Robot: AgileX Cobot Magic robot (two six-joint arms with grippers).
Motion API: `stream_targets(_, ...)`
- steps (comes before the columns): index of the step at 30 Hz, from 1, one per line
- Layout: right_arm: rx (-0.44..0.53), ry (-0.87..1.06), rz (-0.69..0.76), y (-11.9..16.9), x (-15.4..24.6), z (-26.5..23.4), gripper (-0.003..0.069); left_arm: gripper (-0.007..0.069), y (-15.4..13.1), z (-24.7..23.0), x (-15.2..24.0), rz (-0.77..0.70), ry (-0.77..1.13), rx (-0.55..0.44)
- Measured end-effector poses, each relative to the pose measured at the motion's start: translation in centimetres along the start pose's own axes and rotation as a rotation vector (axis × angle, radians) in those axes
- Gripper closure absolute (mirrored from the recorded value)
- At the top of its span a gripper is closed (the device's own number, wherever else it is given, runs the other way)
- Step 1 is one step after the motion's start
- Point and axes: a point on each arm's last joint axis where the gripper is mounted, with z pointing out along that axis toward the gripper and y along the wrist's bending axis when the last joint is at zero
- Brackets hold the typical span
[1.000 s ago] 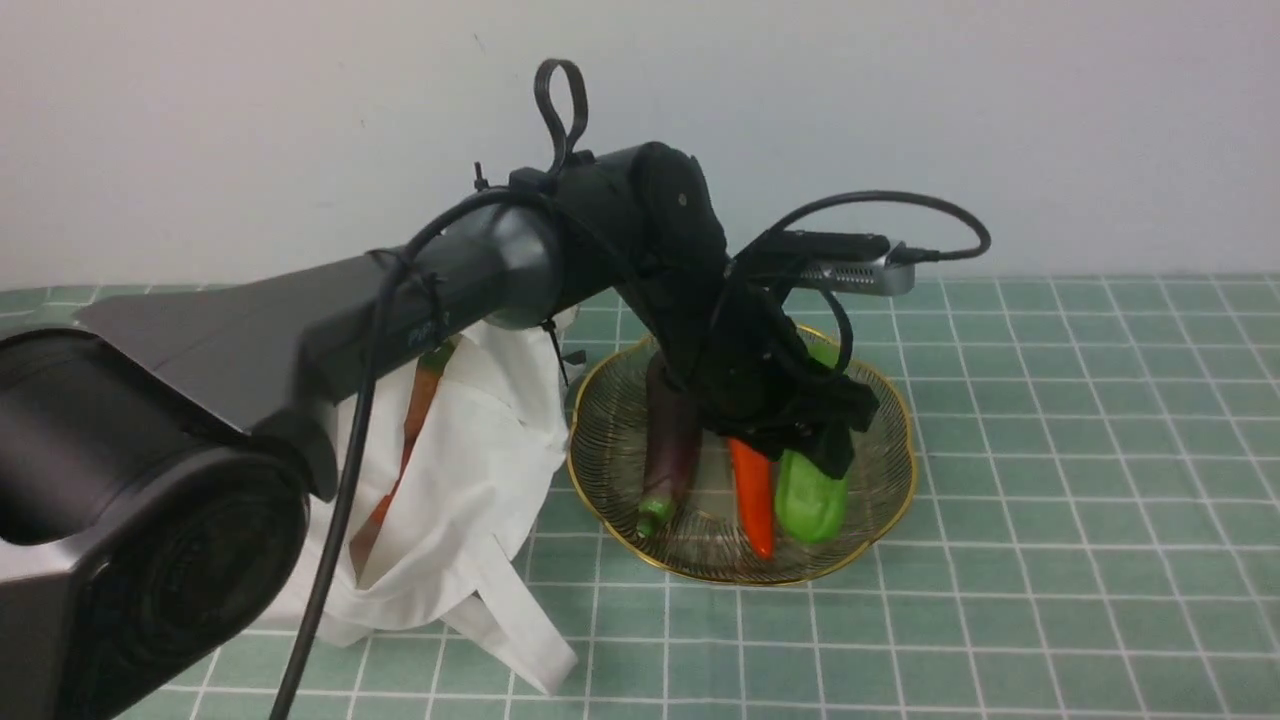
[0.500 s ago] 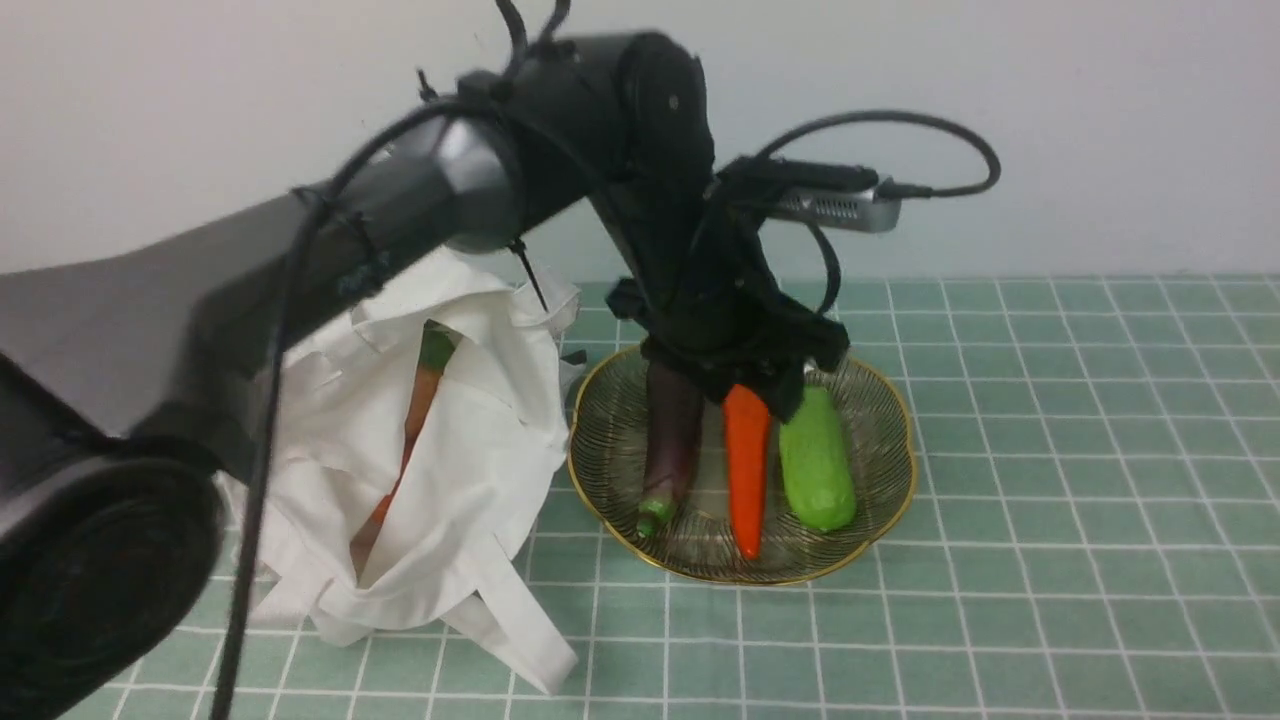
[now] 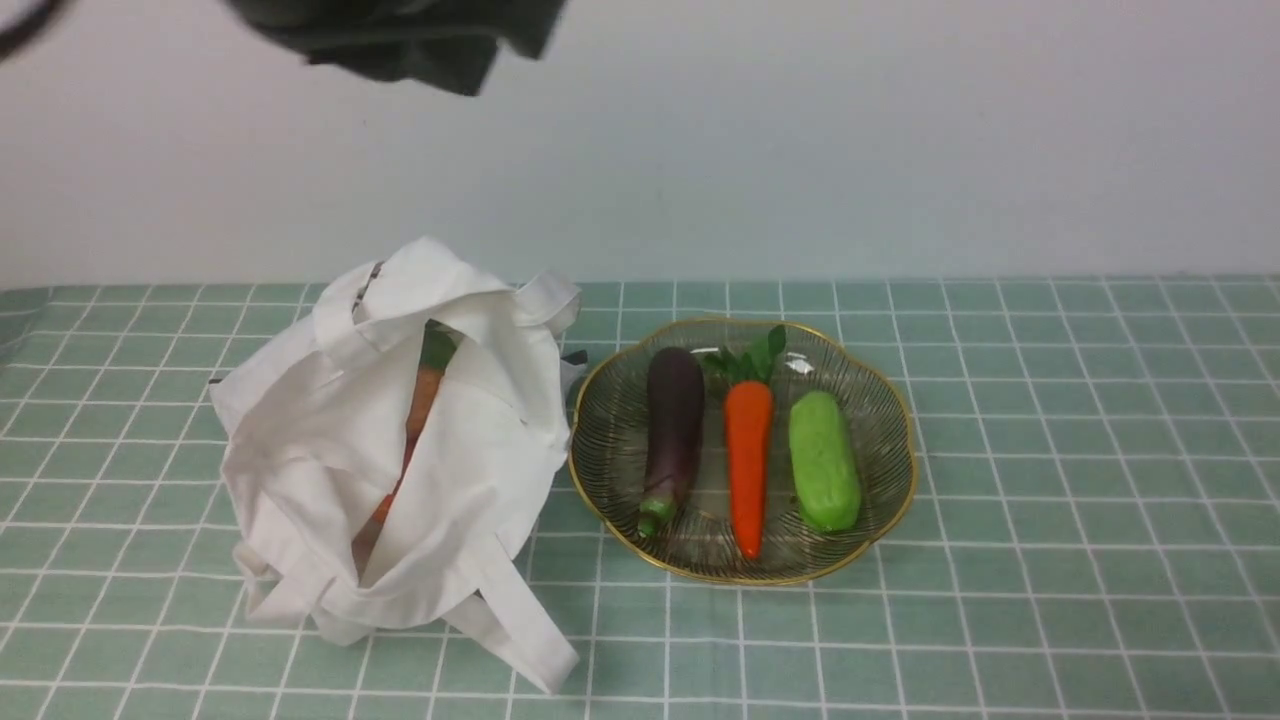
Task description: Take vegetables from cloth bag on blue coffee tablecloth place on plate.
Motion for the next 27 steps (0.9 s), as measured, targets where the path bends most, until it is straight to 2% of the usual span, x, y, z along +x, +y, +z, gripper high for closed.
stream_targets(6, 0.000, 0.000, 0.000, 0.0, 0.0, 0.0, 0.0669, 0.0633, 0.7, -4.8, 7.6, -0.026, -0.120, 0.015)
stream_targets(16, 0.000, 0.000, 0.000, 0.0, 0.0, 0.0, 0.0669, 0.0633, 0.8, -4.1, 19.3, -0.109, -0.439, 0.088)
stream_targets(19, 0.000, 0.000, 0.000, 0.0, 0.0, 0.0, 0.0669, 0.0633, 0.8, -3.9, 21.1, -0.118, -0.498, 0.098)
stream_targets(27, 0.000, 0.000, 0.000, 0.0, 0.0, 0.0, 0.0669, 0.0633, 0.9, -2.6, 24.2, -0.120, -0.460, 0.094)
